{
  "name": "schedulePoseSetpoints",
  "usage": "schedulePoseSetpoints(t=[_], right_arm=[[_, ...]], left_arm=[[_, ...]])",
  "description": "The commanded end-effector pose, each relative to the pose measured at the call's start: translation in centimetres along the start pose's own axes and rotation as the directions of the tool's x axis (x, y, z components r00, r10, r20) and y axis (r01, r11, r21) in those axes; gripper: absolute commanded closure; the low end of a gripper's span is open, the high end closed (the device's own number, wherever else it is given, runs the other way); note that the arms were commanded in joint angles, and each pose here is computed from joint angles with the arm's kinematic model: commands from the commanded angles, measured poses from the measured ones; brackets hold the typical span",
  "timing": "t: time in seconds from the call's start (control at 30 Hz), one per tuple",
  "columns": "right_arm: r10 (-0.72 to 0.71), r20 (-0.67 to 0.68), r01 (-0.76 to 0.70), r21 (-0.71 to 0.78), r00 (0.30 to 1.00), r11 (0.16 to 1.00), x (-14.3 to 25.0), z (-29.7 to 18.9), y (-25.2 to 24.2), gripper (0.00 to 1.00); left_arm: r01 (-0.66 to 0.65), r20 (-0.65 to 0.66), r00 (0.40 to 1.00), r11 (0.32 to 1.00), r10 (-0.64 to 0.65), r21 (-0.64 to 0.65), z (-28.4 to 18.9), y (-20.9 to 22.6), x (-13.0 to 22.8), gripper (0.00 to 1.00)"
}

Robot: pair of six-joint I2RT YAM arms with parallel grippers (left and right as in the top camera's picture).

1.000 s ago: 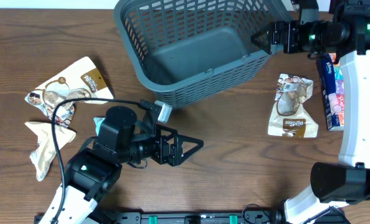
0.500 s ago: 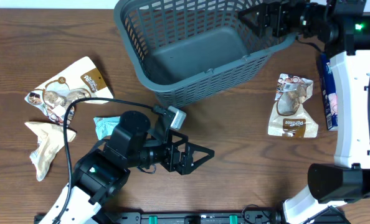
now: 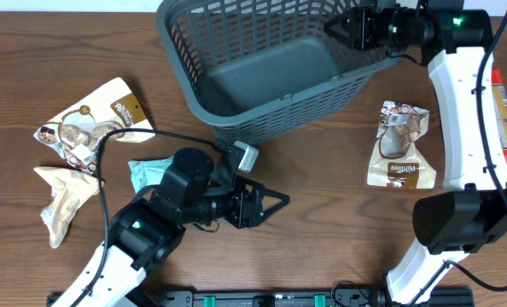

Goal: Pack container
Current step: 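Close both grippers on the grey basket rim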

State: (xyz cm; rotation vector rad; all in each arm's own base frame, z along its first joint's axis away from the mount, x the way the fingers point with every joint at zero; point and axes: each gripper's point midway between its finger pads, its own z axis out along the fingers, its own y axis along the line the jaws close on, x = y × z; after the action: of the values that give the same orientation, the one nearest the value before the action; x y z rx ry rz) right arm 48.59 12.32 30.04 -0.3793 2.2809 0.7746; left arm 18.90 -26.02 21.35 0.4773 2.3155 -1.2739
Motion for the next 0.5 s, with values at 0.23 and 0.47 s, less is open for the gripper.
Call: schedulePoseSetpoints(t=[0.23, 0.47], right_arm=[[0.096, 0.030, -0.099, 0.102, 0.995, 0.990, -0.7, -0.1, -1.5, 0.98], [0.053, -0.009, -0.052, 0.120, 0.999, 0.991, 0.3, 0.1, -1.9, 0.99]], left_arm=[[0.096, 0.101, 0.991, 0.988, -0.084, -0.120, 0.0, 1.9, -2.2, 0.94], [0.064, 0.150, 0.987, 0.994, -0.050, -0.089, 0.0, 1.2, -3.6, 0.94]])
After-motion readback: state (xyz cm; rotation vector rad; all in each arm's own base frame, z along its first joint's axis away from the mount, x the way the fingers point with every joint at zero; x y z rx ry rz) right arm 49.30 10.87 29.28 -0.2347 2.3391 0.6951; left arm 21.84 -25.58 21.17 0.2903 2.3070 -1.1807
